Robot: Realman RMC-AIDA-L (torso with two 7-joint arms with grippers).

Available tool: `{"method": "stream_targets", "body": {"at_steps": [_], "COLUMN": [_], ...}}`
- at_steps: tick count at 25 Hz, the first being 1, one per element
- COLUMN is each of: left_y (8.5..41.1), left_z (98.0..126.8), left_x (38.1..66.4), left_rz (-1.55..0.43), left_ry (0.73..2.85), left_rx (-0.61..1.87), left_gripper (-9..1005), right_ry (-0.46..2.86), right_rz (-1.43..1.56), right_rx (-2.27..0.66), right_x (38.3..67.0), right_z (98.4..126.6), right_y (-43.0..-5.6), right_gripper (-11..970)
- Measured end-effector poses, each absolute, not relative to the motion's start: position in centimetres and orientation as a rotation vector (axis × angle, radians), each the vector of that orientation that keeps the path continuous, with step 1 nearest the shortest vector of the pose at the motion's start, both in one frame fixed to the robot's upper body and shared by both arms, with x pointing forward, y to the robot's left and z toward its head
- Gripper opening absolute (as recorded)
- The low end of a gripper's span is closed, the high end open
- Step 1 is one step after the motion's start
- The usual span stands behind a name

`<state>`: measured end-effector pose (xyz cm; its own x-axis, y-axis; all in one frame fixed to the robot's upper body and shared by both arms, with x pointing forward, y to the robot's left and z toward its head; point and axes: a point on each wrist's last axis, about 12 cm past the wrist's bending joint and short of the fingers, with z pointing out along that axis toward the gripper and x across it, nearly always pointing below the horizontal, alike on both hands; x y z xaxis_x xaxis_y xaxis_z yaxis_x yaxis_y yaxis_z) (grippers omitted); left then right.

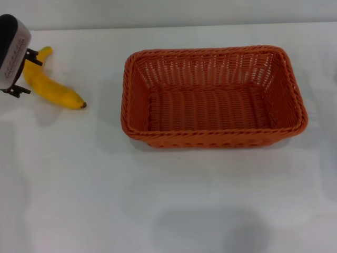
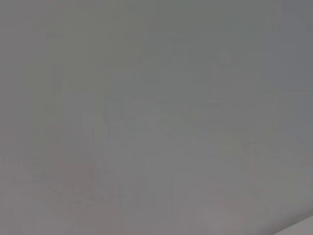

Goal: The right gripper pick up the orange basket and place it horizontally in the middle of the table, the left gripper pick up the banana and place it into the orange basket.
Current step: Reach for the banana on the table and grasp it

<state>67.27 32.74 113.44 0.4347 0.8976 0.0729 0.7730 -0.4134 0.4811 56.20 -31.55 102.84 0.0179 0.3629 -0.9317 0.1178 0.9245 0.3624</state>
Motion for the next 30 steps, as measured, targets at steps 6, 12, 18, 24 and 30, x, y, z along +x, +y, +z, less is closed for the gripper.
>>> {"method": "stream_targets", "body": {"at_steps": [6, 12, 18, 24, 30], "left_y": [33.2, 33.1, 33.0, 33.3, 33.2], "left_z": [112.6, 111.8, 111.5, 111.2, 110.9], "left_x": [67.2, 66.7, 66.6, 66.6, 66.5], "left_rz": [0.454, 0.429, 0.416, 0.437, 0.442], "left_ry": [1.408, 1.397, 1.402, 1.411, 1.413], "left_rx": [2.309, 2.311, 2.296, 2.295, 2.290], "left_gripper": [745, 744, 744, 743, 665], "right_ry": [1.532, 1.505, 1.485, 1.474, 1.473], "right_rz": [0.208, 0.212, 0.215, 0.214, 0.214], "right_rx": [0.378, 0.383, 0.390, 0.394, 0.400], "right_x": [56.0, 55.7, 55.1, 54.7, 54.4], "right_z": [103.0, 103.1, 103.1, 103.0, 102.9], "right_y": [-31.1, -30.8, -30.8, -30.9, -30.9], "right_gripper": [857, 857, 857, 857, 857]}}
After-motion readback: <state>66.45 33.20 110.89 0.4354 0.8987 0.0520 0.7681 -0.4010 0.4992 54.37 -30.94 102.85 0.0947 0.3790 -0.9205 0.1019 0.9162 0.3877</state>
